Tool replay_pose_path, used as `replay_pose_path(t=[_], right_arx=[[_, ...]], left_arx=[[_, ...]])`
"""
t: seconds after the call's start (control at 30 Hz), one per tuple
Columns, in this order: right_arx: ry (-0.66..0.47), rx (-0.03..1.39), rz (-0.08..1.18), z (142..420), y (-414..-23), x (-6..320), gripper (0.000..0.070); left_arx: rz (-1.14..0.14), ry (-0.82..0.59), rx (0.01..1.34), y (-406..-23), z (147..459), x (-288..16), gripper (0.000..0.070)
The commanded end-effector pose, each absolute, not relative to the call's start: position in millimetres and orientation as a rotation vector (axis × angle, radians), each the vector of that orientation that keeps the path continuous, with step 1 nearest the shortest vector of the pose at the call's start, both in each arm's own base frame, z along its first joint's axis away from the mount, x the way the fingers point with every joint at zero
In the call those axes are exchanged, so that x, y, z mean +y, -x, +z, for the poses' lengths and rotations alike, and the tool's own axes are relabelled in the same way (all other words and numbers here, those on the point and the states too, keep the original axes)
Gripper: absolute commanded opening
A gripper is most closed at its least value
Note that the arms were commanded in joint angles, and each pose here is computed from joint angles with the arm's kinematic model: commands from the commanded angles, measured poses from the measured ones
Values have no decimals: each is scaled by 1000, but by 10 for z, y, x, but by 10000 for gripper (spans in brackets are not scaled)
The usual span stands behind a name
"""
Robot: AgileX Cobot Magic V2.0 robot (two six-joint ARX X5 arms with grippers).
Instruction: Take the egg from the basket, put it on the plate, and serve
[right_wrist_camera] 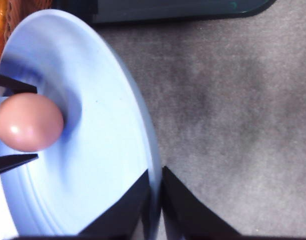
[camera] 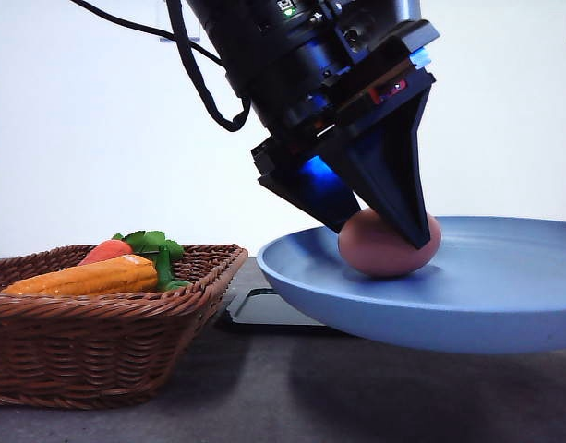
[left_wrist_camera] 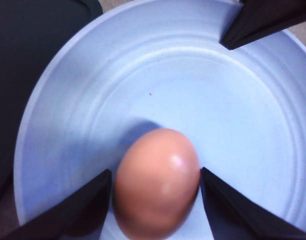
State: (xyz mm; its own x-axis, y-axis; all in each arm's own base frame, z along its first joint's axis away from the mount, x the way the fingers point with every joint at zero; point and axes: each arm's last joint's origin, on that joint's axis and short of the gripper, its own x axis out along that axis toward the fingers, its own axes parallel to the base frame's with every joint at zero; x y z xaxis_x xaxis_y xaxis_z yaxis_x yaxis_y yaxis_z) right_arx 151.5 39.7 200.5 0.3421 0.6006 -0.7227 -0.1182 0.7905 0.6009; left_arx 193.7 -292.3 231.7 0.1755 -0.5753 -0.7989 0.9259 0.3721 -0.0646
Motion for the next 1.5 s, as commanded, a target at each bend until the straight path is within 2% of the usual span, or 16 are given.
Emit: replay_pose_path(t=[0.0, 0.13, 0.33, 0.63, 0.83, 1.13, 1.3, 1.47], right_arx=[[-511, 1138, 516, 2005, -1530, 411, 0], [-555, 1163, 564, 1988, -1550, 429, 0], [-565, 1182, 553, 1878, -1704, 445, 0], [-598, 1178, 503, 1736, -2131, 396, 0], [-610, 1156, 481, 1722, -2553, 366, 0], [-615, 1143, 463, 1692, -3289, 360, 0], [-619, 1155, 459, 1593, -3573, 375, 0], [-624, 1174, 453, 1508, -3660, 380, 0]], left_arx=[[-1128, -478, 856, -1924, 2338, -2979, 376], [-1128, -456, 824, -1898, 2516, -2931, 376], [-1133, -386, 665, -1795, 3008, -2703, 376], [-1023, -284, 398, -1477, 3811, -1988, 376], [-909, -225, 235, -1174, 4176, -1472, 376], [-791, -173, 105, -768, 4390, -908, 376], [-782, -150, 91, -648, 4407, -754, 376], [-782, -154, 102, -614, 4393, -712, 376]])
